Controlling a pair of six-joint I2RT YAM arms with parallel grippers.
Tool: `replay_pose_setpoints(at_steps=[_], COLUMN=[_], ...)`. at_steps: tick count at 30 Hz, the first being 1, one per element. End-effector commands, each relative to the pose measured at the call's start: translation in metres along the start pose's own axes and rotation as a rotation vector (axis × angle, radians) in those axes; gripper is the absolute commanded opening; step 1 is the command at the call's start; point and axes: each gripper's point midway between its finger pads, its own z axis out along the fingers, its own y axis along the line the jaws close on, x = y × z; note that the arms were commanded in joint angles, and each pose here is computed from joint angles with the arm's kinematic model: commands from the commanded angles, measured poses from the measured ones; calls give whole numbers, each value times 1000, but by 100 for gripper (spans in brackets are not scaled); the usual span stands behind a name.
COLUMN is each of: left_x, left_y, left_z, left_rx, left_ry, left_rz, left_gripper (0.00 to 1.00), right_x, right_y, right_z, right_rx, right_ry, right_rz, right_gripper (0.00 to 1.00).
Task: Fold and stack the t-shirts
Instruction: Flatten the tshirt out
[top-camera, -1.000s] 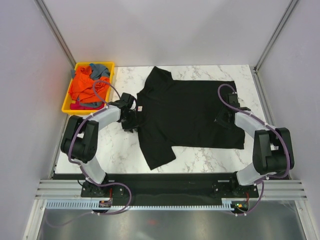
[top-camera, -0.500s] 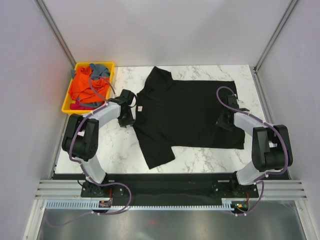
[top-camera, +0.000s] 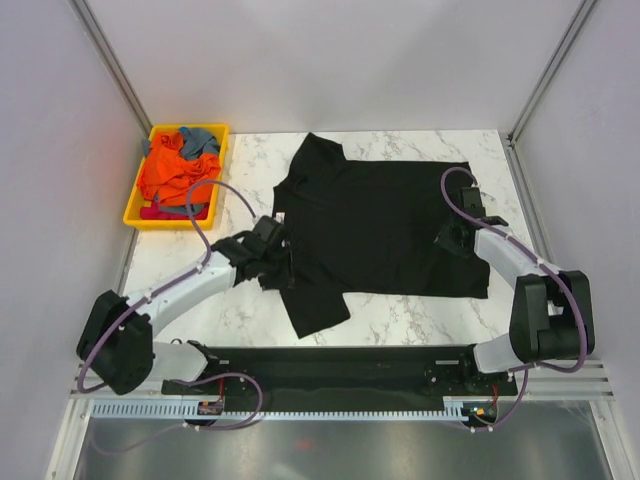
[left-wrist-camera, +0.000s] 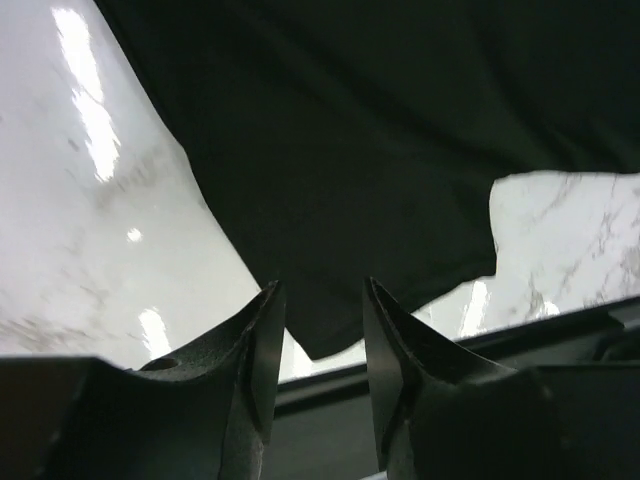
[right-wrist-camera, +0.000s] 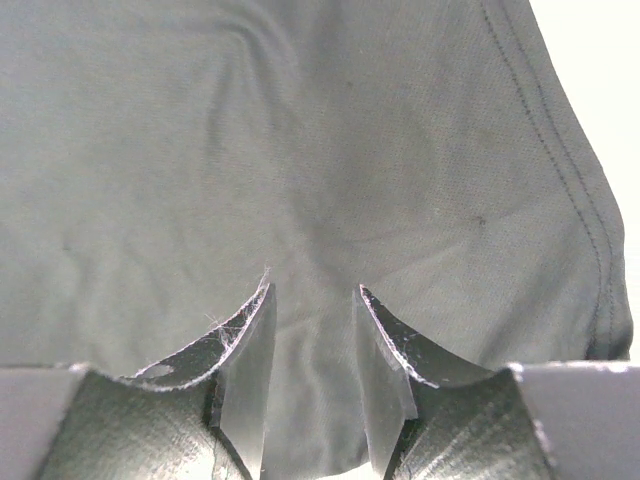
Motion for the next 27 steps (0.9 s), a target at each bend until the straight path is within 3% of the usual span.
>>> replay_pose_setpoints(at_steps=[1,8,17,23,27], left_x=[50,91,132,139,128], left_y=[-2,1,0,12,15], left_z=[0,7,31,36,28], left_rx=[26,40,-95,-162,-194], left_ry=[88,102,190,177,136], left_rz=[-169,-289,-247,-221,-189], left_gripper=[44,44,39,31,13], right_x=[-17,-14,-12,-12,-10], right_y=[9,8,3,0,-3], right_z=[-19,-21,-20,-23,-26], right_rx=[-42,-55,-40,-39,-25], right_ry=[-49,-43,-43,-56,-50], right_rz=[42,41,14,21,32], right_gripper=[45,45,45,45,45])
